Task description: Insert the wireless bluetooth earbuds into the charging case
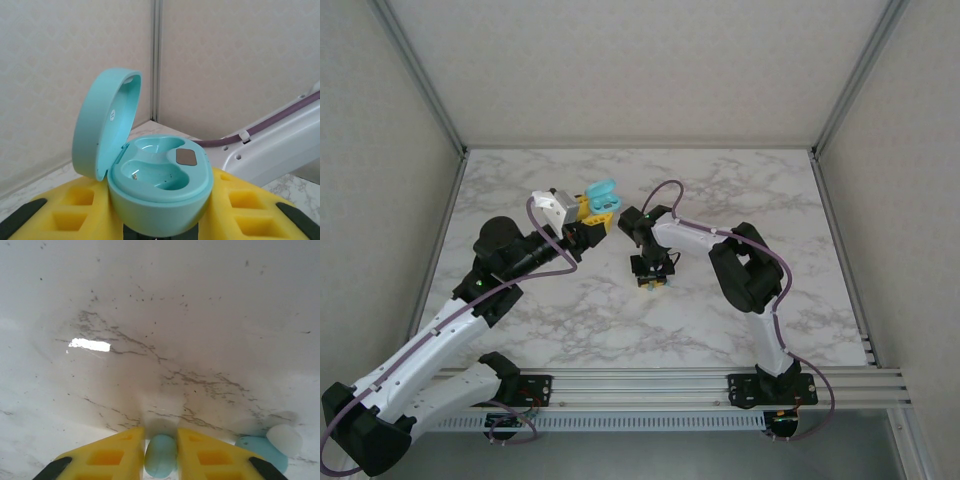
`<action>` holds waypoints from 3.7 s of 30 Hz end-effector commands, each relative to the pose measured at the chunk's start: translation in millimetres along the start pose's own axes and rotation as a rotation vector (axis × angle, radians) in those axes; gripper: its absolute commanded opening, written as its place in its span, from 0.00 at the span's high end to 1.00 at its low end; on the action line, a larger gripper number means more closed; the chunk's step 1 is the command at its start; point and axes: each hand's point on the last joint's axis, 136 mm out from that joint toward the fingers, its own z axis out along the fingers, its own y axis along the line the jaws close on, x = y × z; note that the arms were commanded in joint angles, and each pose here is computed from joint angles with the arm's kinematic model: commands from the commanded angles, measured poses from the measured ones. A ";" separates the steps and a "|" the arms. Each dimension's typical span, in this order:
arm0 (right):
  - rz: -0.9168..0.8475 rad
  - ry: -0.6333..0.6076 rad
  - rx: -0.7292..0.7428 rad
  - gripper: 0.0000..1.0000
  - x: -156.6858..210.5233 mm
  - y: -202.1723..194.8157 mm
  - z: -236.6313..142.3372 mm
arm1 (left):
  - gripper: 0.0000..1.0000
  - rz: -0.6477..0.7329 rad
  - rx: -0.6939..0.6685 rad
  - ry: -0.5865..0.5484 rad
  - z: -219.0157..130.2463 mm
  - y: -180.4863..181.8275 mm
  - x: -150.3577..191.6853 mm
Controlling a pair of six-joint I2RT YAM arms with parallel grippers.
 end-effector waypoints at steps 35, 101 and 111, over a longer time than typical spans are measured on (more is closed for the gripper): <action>-0.395 -0.286 -1.265 0.82 45.5 51.2 -345.8 | 0.80 -0.002 -0.006 0.060 5.8 24.9 30.4; -0.302 -0.548 -1.160 0.81 22.4 101.2 -371.1 | 0.79 0.059 0.118 -0.009 31.0 -1.0 13.1; -0.282 -0.549 -1.097 0.80 17.3 100.3 -356.0 | 0.79 0.046 0.111 -0.041 30.8 -0.8 7.3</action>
